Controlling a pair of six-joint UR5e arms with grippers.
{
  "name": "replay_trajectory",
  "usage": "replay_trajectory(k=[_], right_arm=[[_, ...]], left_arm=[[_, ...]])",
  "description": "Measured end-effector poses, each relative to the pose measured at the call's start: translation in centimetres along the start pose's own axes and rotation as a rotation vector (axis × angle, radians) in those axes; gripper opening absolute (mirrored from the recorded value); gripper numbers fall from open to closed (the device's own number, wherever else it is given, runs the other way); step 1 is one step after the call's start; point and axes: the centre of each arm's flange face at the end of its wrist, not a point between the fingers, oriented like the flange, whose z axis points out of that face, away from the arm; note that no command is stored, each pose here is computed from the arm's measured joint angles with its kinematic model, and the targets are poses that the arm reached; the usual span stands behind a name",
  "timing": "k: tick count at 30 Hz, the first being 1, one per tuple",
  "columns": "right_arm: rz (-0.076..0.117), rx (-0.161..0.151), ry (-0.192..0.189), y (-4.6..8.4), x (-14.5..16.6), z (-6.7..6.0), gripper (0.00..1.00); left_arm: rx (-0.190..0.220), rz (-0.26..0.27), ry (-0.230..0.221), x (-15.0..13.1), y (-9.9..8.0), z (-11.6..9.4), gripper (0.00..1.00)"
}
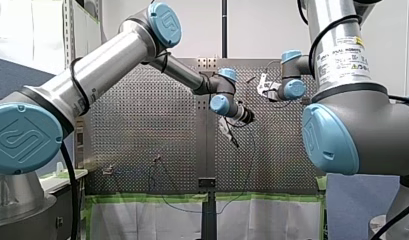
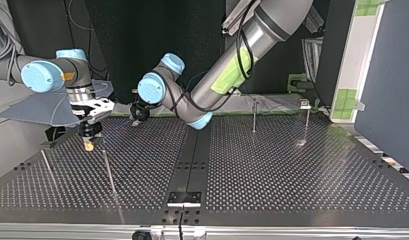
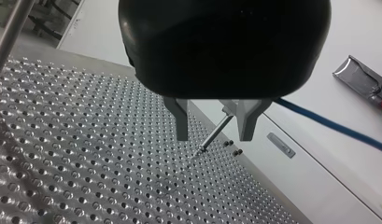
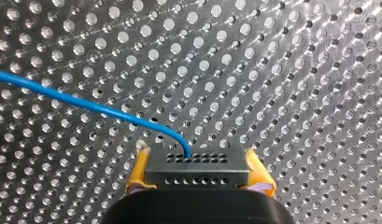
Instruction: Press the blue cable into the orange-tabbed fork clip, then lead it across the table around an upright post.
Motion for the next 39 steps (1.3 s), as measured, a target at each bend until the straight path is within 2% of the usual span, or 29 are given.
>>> replay_trajectory(k=[1, 2, 6, 16, 20, 25, 29, 33, 35, 36, 38, 39], right_arm=[[0.000, 0.000, 0.000, 0.0, 0.0, 0.0, 0.00], [-0.001, 0.000, 0.000, 0.0, 0.0, 0.0, 0.00], [-0.002, 0.000, -0.001, 0.0, 0.0, 0.0, 0.00], [-0.003, 0.001, -0.002, 0.0, 0.0, 0.0, 0.00], [-0.003, 0.001, -0.002, 0.0, 0.0, 0.0, 0.00], [-0.003, 0.001, -0.002, 0.0, 0.0, 0.0, 0.00], [-0.003, 0.001, -0.002, 0.0, -0.1, 0.0, 0.00], [-0.003, 0.001, -0.002, 0.0, -0.1, 0.0, 0.00], [-0.002, 0.000, -0.002, 0.0, 0.0, 0.0, 0.00], [-0.002, 0.000, -0.002, 0.0, 0.0, 0.0, 0.00], [-0.002, 0.000, -0.002, 0.0, -0.1, 0.0, 0.00], [-0.003, 0.000, -0.002, 0.0, 0.0, 0.0, 0.00]], left_arm=[[0.000, 0.004, 0.000, 0.0, 0.0, 0.0, 0.52], [0.000, 0.006, 0.000, 0.0, 0.0, 0.0, 0.36], [0.009, 0.022, -0.003, -0.2, -0.6, -0.2, 0.33], [0.072, 0.084, -0.043, -3.8, -4.4, -1.8, 0.28], [0.079, 0.086, -0.044, -4.0, -4.7, -1.9, 0.13], [0.082, 0.076, -0.040, -4.1, -4.8, -2.0, 0.13], [0.081, 0.072, -0.036, -4.0, -4.8, -2.0, 0.08], [0.079, 0.070, -0.031, -3.8, -4.9, -2.1, 0.11], [0.076, 0.070, -0.025, -3.7, -4.9, -2.2, 0.23], [0.074, 0.070, -0.022, -3.6, -4.9, -2.2, 0.23], [0.063, 0.072, -0.012, -3.4, -4.8, -2.3, 0.38], [0.059, 0.075, -0.007, -3.3, -4.7, -2.4, 0.38]])
